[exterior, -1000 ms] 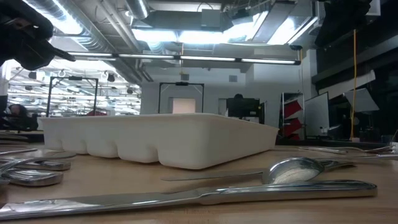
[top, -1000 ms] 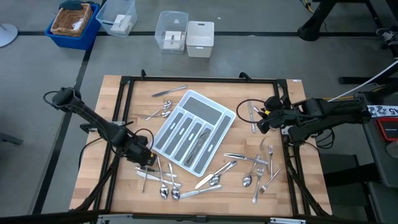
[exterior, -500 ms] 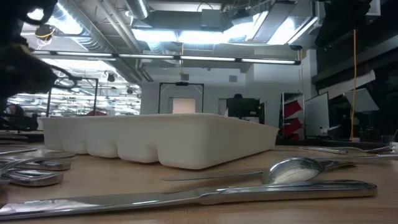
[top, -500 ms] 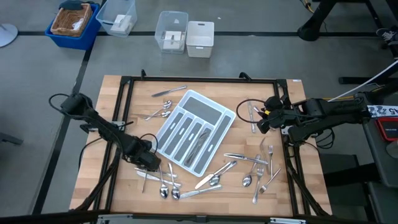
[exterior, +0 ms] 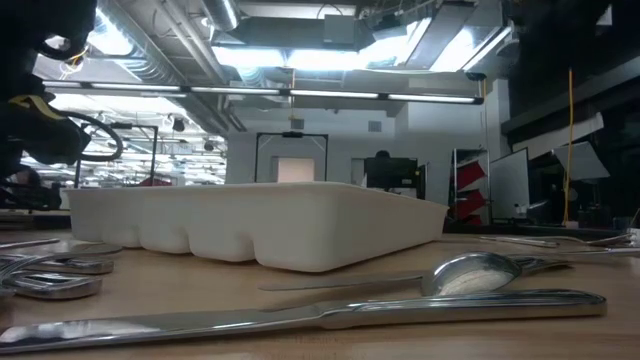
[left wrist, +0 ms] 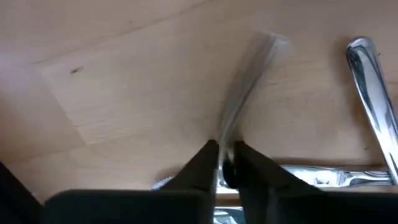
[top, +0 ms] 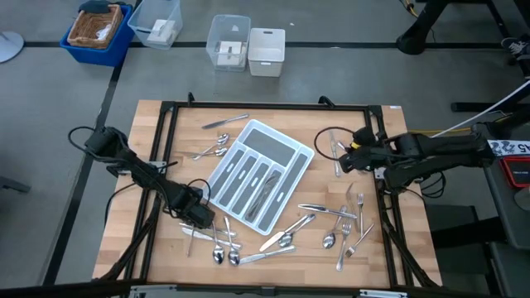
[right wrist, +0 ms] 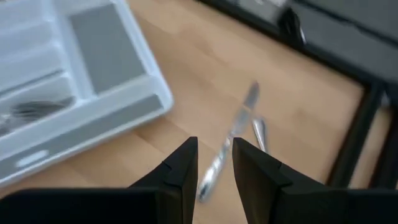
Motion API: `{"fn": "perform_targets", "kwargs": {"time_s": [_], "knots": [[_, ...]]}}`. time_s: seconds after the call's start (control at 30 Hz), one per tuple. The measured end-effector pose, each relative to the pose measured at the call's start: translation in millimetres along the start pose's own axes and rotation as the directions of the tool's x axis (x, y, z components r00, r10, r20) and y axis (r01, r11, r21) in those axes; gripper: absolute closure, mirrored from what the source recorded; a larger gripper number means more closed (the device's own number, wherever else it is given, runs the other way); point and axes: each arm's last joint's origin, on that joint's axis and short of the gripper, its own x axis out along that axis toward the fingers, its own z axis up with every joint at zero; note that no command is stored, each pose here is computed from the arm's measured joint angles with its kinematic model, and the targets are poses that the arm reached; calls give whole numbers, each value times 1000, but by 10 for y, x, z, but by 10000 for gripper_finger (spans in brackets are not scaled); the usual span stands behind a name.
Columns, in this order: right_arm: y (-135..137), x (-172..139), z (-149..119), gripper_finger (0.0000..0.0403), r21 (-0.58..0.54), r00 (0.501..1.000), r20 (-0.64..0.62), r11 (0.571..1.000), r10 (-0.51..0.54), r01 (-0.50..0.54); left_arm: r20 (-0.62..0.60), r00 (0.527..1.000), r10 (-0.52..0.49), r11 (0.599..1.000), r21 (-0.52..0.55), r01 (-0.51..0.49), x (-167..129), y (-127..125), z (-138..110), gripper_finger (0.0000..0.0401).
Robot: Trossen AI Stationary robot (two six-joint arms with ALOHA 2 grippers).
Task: Sort silverware
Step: Put the silver fork into the white cutlery tray
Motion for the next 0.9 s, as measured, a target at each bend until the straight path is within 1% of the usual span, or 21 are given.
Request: {"fn": "perform_targets", "kwargs": {"time_s": [0.07,0.17,0.23,0.3,0.43,0.53,0.7,0.8,0.9], "knots": [[-39,141,-50,299,39,998,-43,998,-39,41,-4,1000,1,1000,2,-1,1,0,-1,392],[-123,351,-130,299,77,988,-113,991,-102,111,-16,1000,-1,1000,11,1,2,-2,-5,393],[-170,481,-179,299,108,979,-167,985,-114,133,-28,1000,-11,1000,21,12,-6,-5,-9,395],[-206,594,-228,299,138,969,-227,981,-99,133,-50,997,-50,998,36,51,-29,-28,-21,398],[-234,762,-338,299,205,931,-366,976,3,77,-75,990,-118,991,50,122,-155,-19,-33,398],[-238,823,-424,299,226,896,-440,973,56,50,-99,975,-201,977,56,207,-275,-21,-45,398],[-242,846,-485,299,240,860,-501,970,93,34,-140,926,-350,931,58,360,-508,0,-60,399],[-238,844,-489,299,243,853,-512,970,106,26,-141,880,-454,885,47,464,-644,-9,-50,399],[-238,843,-490,299,244,851,-514,969,107,25,-74,823,-563,824,25,566,-747,-53,-1,399]]}}
